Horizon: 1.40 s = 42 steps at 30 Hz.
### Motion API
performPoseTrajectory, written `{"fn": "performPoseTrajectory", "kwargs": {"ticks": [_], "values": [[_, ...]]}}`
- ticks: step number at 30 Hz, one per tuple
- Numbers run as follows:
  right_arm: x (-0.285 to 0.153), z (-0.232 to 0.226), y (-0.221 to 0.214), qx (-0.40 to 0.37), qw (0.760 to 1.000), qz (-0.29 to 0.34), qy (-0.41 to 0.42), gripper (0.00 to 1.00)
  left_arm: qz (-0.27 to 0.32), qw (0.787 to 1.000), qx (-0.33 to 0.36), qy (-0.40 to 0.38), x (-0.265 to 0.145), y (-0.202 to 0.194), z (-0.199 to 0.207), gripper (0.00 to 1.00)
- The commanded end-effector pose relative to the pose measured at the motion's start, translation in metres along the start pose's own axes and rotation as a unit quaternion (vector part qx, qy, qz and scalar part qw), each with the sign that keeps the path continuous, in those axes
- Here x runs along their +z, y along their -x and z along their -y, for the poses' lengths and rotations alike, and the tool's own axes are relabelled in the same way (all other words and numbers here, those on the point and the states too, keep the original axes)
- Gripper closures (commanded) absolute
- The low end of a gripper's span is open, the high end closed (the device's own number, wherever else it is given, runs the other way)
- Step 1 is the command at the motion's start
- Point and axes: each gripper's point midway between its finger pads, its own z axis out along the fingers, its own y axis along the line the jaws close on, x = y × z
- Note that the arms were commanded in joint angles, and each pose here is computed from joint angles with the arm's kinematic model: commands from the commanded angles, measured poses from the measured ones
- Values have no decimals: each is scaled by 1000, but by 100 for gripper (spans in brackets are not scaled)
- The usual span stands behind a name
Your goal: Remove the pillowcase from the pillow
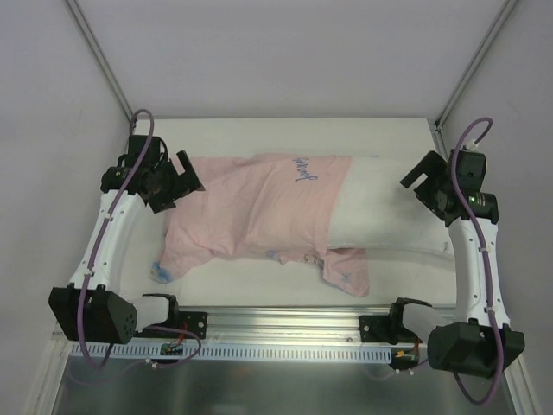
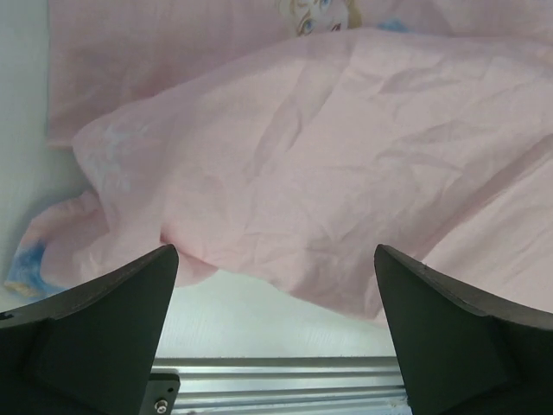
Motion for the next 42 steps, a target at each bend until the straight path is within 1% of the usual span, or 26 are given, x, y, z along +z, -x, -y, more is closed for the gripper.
{"fn": "performPoseTrajectory", "kwargs": {"ticks": [1,2,4,5,6,7,8,9,11,15,16,18,19,20,23,24,26,28,30,31,34,36,38,40,41,42], "values": [[-35,-12,41,-34,995,93,-24,4,37,999,16,8,6,37,24,1],[-34,-26,45,-48,995,91,-16,4,18,1000,15,15,22,39,29,1],[-28,-39,48,-64,995,80,-14,4,25,1000,18,7,29,60,48,1],[-20,-54,48,-85,995,58,-12,4,5,1000,22,3,47,65,61,2],[-13,-62,55,-91,994,55,-11,4,-8,1000,24,-2,57,64,68,2],[-9,-72,48,-108,993,34,-10,4,-25,999,28,-10,67,61,76,3],[-3,-80,47,-122,992,20,-9,4,-54,998,28,-10,86,52,81,5],[18,-91,35,-149,989,-12,-16,4,-60,998,34,-12,90,49,88,5],[24,-111,34,-169,985,-29,-6,4,-87,995,53,-4,109,28,98,7],[53,-132,-14,-189,975,-111,42,2,-130,988,77,5,127,-11,101,9],[58,-130,-35,-184,972,-133,62,5,-138,987,83,5,128,-20,101,9],[60,-127,-52,-184,971,-132,76,13,-162,982,98,10,129,-46,95,19],[60,-108,-73,-180,970,-149,65,19,-166,981,101,8,128,-53,94,22],[59,-101,-82,-180,969,-154,66,20,-183,977,108,12,124,-72,85,29],[56,-69,-112,-180,968,-169,55,20,-202,971,123,-16,106,-109,89,39],[57,-63,-116,-179,968,-168,53,20,-224,966,127,-8,103,-133,77,42],[56,-41,-131,-188,966,-175,39,20,-231,964,128,-30,85,-154,82,44],[56,-29,-133,-193,966,-170,22,19,-252,956,150,-35,73,-184,78,43],[57,-23,-137,-203,964,-171,21,17,-240,957,149,-62,57,-182,84,39],[57,-23,-136,-206,963,-171,21,16,-215,961,154,-80,45,-170,90,30],[57,-26,-133,-218,961,-167,26,14,-145,973,145,-108,22,-123,107,22],[57,-28,-130,-220,961,-166,28,10,-98,979,132,-119,10,-88,118,22],[56,-31,-128,-219,961,-164,33,9,-62,986,101,-113,10,-50,121,20],[55,-34,-128,-217,961,-164,38,8,-53,993,69,-77,28,-27,113,13],[54,-35,-128,-215,962,-164,38,8,-38,995,61,-69,30,-14,117,7],[53,-35,-128,-214,962,-166,40,8,-31,997,54,-47,39,-6,113,5]]}}
